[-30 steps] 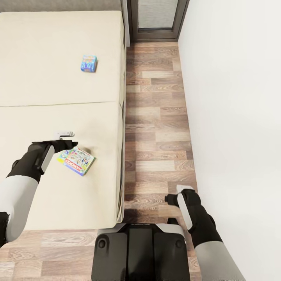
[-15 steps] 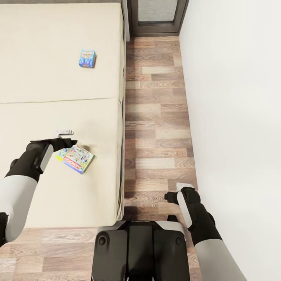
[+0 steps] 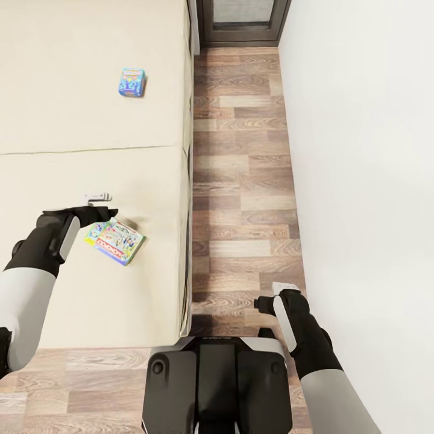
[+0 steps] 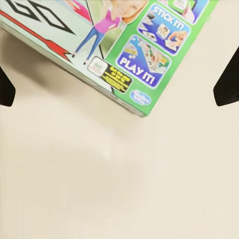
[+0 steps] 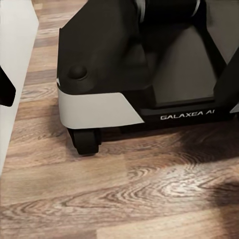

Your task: Put all the toys in the child's room - the three board games (two on the bed and one on the table), the two jigsaw puzzles on the table, and the tennis ball on the table - inside the toy box on the table in the child's room.

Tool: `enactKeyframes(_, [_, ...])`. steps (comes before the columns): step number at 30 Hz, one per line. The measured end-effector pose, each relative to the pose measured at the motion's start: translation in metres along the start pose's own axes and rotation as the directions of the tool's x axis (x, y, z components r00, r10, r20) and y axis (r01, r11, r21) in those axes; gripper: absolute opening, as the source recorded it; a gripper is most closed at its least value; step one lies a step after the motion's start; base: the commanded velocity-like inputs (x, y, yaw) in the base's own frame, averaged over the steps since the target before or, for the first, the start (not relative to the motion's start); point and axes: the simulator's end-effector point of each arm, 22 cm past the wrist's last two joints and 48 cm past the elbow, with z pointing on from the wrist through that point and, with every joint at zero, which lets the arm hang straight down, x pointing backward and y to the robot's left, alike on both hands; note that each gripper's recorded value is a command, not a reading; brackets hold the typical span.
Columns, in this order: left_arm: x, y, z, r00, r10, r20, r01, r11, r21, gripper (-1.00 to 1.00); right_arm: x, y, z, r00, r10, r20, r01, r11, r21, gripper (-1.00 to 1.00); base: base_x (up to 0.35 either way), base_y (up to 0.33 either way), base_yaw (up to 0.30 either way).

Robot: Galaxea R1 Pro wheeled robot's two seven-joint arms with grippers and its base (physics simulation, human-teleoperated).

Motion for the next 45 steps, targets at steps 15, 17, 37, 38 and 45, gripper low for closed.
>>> enactKeyframes(15, [0.016, -0.008, 0.011, 1.000, 0.006, -0.025, -0.005, 1.000, 0.029, 1.00, 0.011, -0.001, 0.011, 1.000, 0.000, -0.027, 0.001, 1.000, 0.002, 1.00, 0.000, 0.000, 0.000])
enactKeyframes(17, [0.018, -0.009, 0.013, 1.000, 0.006, -0.028, -0.005, 1.000, 0.029, 1.00, 0.012, -0.001, 0.013, 1.000, -0.001, -0.031, 0.001, 1.000, 0.002, 1.00, 0.000, 0.000, 0.000])
enactKeyframes(37, [0.039, -0.010, 0.027, 0.998, 0.011, -0.059, -0.010, 1.000, 0.029, 1.00, 0.025, -0.002, 0.027, 0.998, -0.001, -0.064, 0.002, 1.000, 0.006, 1.00, 0.000, 0.000, 0.000])
enactKeyframes(38, [0.040, -0.010, 0.028, 0.998, 0.012, -0.060, -0.010, 1.000, 0.029, 1.00, 0.026, -0.002, 0.028, 0.998, -0.001, -0.066, 0.002, 1.000, 0.006, 1.00, 0.000, 0.000, 0.000])
enactKeyframes(45, [0.046, -0.009, 0.032, 0.998, 0.013, -0.065, -0.012, 1.000, 0.027, 1.00, 0.030, -0.003, 0.032, 0.997, -0.002, -0.075, 0.002, 1.000, 0.007, 1.00, 0.000, 0.000, 0.000])
